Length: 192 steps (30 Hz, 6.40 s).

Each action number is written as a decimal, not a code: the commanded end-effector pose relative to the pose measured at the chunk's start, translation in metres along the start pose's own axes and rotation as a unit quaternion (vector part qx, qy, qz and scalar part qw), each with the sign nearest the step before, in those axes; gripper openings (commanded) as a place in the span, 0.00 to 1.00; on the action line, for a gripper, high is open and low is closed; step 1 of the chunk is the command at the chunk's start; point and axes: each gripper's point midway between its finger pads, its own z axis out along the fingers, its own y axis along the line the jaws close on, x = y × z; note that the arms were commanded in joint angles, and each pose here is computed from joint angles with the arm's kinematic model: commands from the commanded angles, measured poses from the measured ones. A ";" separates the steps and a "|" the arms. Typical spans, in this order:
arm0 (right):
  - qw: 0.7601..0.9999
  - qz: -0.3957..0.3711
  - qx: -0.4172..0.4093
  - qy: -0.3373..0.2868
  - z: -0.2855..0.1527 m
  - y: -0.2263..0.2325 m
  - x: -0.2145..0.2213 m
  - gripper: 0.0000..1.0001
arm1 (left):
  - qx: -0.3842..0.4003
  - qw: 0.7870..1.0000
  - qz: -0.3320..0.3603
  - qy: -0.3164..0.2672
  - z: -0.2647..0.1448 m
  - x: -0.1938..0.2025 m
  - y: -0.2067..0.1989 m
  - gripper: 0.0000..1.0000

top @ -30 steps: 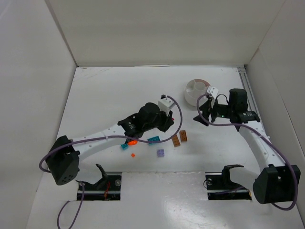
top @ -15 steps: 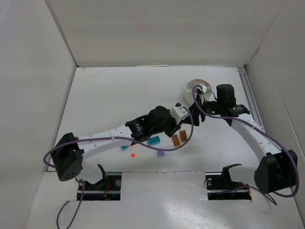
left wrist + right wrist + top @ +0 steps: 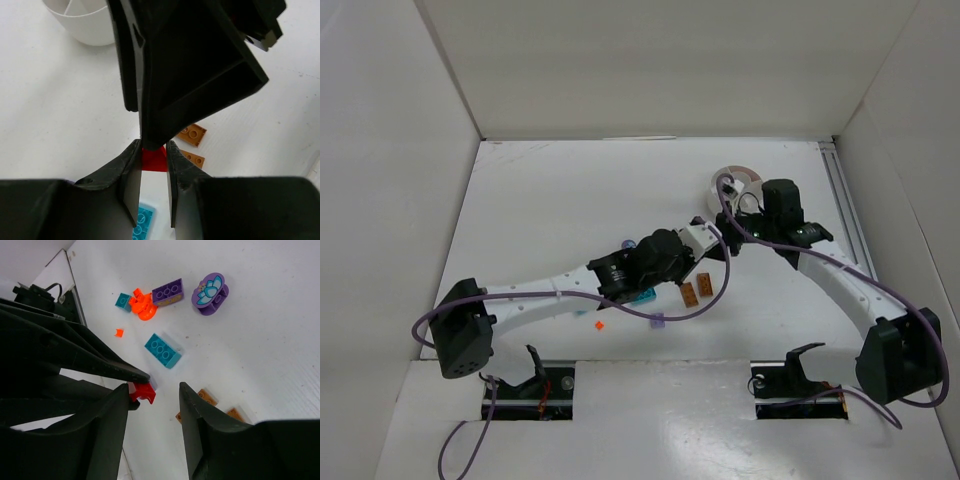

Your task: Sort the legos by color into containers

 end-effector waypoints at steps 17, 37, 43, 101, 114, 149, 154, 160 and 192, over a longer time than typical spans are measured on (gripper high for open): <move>1.000 -0.009 -0.016 -0.002 0.009 0.012 -0.013 0.28 | -0.093 0.990 -0.009 -0.107 -0.015 -0.060 0.021 0.00; 0.997 -0.061 0.003 -0.038 -0.001 0.006 -0.044 0.00 | -0.091 0.988 -0.011 -0.125 -0.019 -0.064 0.022 0.00; 0.994 -0.077 0.038 -0.063 -0.022 -0.012 -0.058 0.00 | -0.073 0.991 -0.020 -0.113 -0.024 -0.052 0.016 0.00; 0.950 -0.142 0.112 -0.255 -0.001 0.043 -0.136 0.68 | -0.140 0.710 -0.647 -0.240 -0.061 -0.120 0.082 0.00; 0.946 -0.091 0.093 -0.296 0.001 0.049 -0.150 0.63 | -0.116 0.714 -0.636 -0.269 -0.066 -0.125 0.067 0.00; 0.934 -0.074 0.040 -0.348 0.018 0.063 -0.160 0.00 | -0.095 0.736 -0.623 -0.246 -0.059 -0.110 0.052 0.09; 0.939 -0.078 0.023 -0.334 0.021 0.068 -0.154 0.00 | -0.096 0.739 -0.620 -0.246 -0.060 -0.112 0.052 0.18; 0.956 -0.079 0.027 -0.280 0.031 0.055 -0.126 0.00 | -0.118 0.745 -0.609 -0.246 -0.061 -0.109 0.058 0.35; 0.929 -0.127 0.345 -0.033 -0.107 -0.172 -0.100 0.00 | -0.275 0.822 -0.496 -0.056 -0.089 0.005 0.196 0.99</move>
